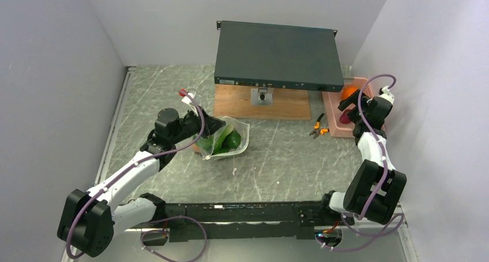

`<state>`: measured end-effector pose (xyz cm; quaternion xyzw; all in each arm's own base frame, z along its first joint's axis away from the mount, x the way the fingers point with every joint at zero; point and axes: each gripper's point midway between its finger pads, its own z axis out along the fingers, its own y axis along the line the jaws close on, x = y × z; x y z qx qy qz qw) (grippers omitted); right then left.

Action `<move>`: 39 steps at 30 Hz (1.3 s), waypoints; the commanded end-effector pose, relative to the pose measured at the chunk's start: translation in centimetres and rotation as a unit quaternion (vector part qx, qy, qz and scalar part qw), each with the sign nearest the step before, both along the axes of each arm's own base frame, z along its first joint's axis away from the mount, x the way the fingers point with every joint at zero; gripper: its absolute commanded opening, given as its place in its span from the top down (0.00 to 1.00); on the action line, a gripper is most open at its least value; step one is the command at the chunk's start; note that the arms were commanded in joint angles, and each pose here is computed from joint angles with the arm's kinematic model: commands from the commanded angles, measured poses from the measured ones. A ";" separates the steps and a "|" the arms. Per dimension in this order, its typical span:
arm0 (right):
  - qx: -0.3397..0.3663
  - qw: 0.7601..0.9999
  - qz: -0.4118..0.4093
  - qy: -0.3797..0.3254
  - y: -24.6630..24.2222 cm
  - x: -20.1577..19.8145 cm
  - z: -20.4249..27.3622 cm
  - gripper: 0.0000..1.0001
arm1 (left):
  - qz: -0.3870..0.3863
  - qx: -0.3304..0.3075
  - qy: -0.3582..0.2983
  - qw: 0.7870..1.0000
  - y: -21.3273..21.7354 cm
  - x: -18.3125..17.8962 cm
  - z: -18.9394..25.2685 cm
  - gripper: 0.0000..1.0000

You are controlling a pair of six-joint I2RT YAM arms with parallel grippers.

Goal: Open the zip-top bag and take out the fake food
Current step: Place the fake vegetable in the bin, then pick up the fake vegetable from the zipper food storage bag.

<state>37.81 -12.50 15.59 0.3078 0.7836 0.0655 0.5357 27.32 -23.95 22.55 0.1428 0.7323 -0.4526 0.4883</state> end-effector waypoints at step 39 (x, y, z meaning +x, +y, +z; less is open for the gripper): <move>-0.216 0.619 0.736 -0.167 27.1 -15.5 3.7 0.01 | -0.009 -0.005 -0.029 1.000 0.3 -0.5 1.6 1.00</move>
